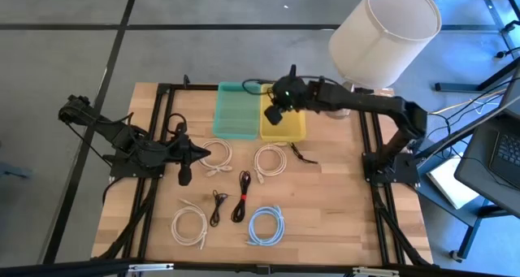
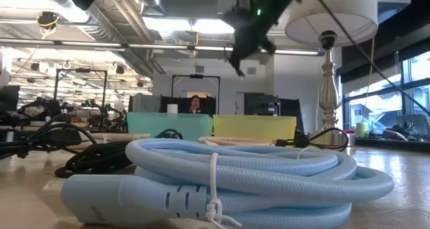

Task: Pick & Place USB Port
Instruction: Put the bottom right black charger cable into the yellow bin, then put the top right black charger cable into the yellow bin

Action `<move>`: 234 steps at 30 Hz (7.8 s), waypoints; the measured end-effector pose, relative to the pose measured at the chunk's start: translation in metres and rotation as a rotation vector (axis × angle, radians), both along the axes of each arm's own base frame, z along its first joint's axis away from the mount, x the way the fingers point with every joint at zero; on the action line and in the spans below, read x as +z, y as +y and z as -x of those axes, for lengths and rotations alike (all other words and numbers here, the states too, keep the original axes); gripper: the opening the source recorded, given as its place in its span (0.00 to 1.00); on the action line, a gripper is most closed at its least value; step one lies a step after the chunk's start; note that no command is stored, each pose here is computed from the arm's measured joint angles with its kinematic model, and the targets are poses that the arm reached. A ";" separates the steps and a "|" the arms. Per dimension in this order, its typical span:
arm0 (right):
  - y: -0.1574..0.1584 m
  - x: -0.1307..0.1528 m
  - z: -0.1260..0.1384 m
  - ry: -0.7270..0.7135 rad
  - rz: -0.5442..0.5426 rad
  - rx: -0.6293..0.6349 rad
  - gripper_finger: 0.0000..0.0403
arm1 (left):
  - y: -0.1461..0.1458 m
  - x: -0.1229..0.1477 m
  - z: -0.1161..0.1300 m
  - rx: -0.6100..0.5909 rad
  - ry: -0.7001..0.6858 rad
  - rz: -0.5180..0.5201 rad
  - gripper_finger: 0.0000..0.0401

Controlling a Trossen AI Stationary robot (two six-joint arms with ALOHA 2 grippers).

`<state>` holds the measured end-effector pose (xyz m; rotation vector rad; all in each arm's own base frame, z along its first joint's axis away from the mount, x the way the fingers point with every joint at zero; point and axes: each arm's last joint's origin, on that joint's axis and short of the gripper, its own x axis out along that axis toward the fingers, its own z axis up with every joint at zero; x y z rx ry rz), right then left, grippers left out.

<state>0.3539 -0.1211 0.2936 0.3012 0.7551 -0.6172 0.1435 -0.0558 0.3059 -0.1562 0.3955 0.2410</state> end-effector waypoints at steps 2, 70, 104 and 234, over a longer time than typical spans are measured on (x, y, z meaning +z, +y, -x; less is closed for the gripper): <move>-0.015 -0.012 0.000 0.025 -0.041 -0.031 0.01 | 0.000 0.000 0.000 0.002 0.000 -0.001 0.01; 0.127 0.030 0.064 0.415 -0.219 0.196 0.39 | 0.001 -0.002 0.001 0.012 0.021 -0.028 0.01; 0.149 -0.141 0.089 0.542 -0.265 0.093 0.39 | 0.001 -0.003 0.002 0.032 0.022 -0.007 0.01; -0.014 -0.112 0.058 0.031 -0.339 -0.131 0.28 | 0.000 -0.002 0.001 -0.007 0.018 -0.011 0.01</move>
